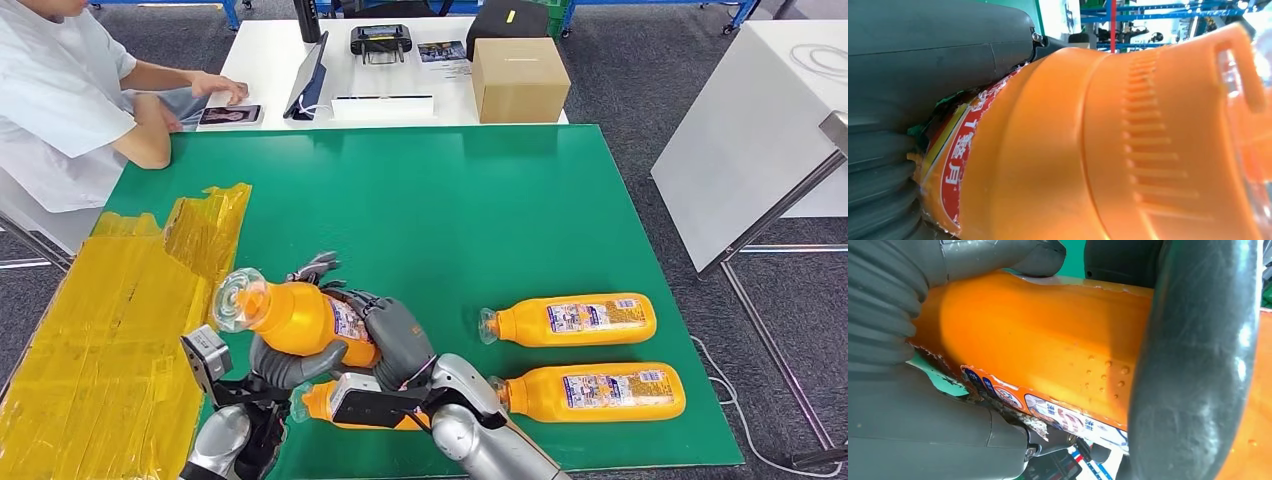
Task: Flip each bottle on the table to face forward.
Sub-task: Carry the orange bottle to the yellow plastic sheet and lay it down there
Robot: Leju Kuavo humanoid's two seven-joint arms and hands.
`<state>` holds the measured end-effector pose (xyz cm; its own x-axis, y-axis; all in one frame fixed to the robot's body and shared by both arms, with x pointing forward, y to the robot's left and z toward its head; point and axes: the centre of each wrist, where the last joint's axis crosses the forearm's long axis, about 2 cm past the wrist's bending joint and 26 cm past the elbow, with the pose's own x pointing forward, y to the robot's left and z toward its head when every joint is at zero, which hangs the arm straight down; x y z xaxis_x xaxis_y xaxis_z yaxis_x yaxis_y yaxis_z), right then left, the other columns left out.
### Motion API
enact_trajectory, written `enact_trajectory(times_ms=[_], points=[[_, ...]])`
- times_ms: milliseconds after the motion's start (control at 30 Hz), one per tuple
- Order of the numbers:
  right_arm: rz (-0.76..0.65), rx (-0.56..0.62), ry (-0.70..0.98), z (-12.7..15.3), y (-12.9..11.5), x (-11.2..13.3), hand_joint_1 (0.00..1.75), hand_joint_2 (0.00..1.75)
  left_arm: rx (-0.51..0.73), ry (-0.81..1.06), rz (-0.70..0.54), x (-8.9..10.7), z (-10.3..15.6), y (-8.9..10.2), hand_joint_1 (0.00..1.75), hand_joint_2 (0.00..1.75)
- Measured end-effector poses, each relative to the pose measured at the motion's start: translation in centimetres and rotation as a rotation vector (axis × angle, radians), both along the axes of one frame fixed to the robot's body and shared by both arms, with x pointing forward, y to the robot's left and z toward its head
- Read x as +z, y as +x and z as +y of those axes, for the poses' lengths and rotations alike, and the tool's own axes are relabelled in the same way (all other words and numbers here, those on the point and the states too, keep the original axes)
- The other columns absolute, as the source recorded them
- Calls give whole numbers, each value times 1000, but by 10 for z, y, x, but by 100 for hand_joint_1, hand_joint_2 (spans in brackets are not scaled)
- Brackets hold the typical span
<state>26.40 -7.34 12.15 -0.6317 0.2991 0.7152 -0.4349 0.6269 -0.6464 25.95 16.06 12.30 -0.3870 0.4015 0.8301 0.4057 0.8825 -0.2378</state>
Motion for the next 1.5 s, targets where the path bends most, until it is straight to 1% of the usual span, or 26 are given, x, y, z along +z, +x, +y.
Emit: enact_trajectory(times_ms=[500, 533, 567, 633, 667, 700, 833, 933, 1000, 1067, 1200, 1333, 1400, 1500], points=[[17, -4, 21, 3, -1, -2, 175, 175, 50, -75, 15, 1, -2, -2, 175, 175], [17, -8, 26, 3, -1, -1, 166, 175, 54, -80, 15, 2, -3, -2, 175, 175], [17, -12, 32, 3, -1, -1, 126, 175, 59, -84, 15, 2, -3, -2, 175, 175], [18, -21, 49, 3, -1, -1, 39, 175, 69, -91, 14, 3, -3, -2, 175, 175], [21, -25, 63, 3, -1, -1, 3, 175, 77, -92, 12, 4, -3, -2, 175, 175], [26, -28, 82, 3, -1, 0, 0, 175, 89, -92, 8, 5, -3, -2, 175, 175], [71, -41, 201, 2, -6, 2, 0, 175, 161, -82, -20, 11, -2, 0, 175, 175], [84, -56, 317, -2, -12, 7, 0, 175, 286, -54, -51, 18, 7, 5, 175, 175], [67, -76, 393, -7, -14, 16, 0, 175, 379, -28, -68, 21, 18, 11, 175, 175], [48, -96, 443, -12, -15, 24, 0, 175, 438, -2, -88, 24, 26, 14, 175, 175], [1, -129, 528, -22, -18, 37, 0, 175, 587, 90, -163, 31, 38, 20, 175, 175], [-36, -149, 569, -29, -19, 46, 0, 175, 675, 144, -208, 35, 47, 24, 175, 175], [-53, -158, 589, -32, -19, 49, 0, 175, 740, 220, -242, 37, 52, 25, 175, 175], [-82, -181, 633, -37, -22, 54, 0, 175, 858, 463, -320, 42, 60, 31, 175, 175]])
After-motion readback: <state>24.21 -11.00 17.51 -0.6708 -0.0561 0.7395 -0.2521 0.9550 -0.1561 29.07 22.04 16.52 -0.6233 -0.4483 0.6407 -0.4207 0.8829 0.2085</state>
